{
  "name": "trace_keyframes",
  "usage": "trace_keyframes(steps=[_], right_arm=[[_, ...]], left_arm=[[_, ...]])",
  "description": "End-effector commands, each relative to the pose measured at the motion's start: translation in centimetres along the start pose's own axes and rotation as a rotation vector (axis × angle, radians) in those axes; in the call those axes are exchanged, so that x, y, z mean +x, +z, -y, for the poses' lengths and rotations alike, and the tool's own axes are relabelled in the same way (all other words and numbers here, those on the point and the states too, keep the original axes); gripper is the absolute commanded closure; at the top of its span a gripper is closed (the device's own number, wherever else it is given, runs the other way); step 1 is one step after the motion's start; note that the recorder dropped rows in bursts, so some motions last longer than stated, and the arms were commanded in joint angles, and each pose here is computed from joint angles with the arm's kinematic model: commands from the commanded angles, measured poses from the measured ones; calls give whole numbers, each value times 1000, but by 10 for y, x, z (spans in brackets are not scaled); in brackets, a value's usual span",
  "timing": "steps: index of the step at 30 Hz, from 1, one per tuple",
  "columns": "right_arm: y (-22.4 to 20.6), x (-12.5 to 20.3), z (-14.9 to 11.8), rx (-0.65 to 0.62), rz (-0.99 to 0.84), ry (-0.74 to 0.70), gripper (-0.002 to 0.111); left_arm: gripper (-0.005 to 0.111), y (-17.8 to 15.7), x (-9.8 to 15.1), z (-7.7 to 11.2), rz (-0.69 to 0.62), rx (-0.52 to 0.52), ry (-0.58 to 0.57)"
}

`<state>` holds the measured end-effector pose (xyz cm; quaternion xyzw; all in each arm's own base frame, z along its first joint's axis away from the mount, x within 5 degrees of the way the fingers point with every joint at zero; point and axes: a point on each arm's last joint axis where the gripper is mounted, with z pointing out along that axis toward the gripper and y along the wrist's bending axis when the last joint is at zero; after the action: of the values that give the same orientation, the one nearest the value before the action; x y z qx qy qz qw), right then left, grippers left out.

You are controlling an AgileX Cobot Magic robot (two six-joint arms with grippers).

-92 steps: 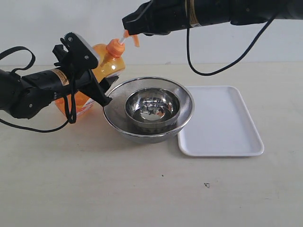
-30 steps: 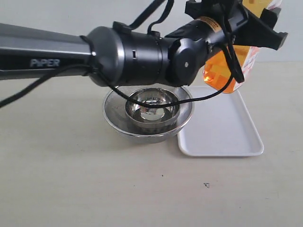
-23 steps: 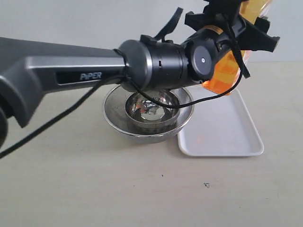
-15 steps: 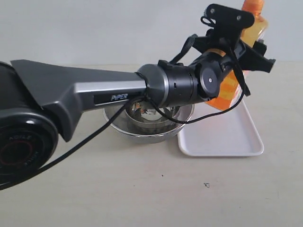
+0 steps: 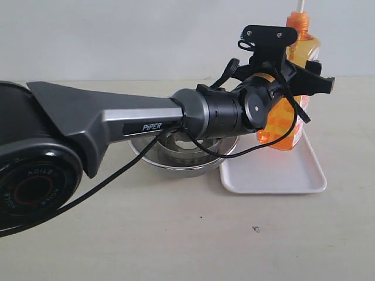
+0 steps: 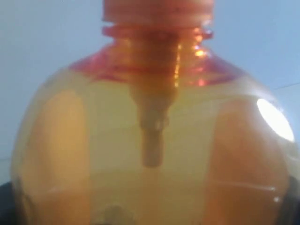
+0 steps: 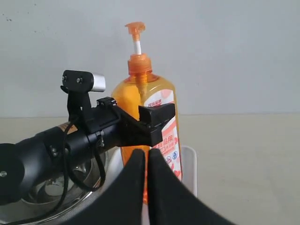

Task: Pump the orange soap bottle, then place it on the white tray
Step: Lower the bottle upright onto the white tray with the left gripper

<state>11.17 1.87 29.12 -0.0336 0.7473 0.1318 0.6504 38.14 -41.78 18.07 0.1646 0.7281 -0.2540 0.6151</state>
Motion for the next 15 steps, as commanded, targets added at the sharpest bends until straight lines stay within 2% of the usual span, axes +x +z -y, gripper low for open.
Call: trace_keyframes(steps=[1, 9, 15], right_arm=[[-1, 0, 0, 5, 4, 3, 108], [-1, 0, 0, 5, 4, 1, 108], [-1, 0, 0, 5, 4, 1, 108]], left_arm=[[102, -3, -32, -3, 108, -24, 20], [102, 2, -29, -27, 30, -38, -10], [102, 4, -22, -30, -55, -3, -11]])
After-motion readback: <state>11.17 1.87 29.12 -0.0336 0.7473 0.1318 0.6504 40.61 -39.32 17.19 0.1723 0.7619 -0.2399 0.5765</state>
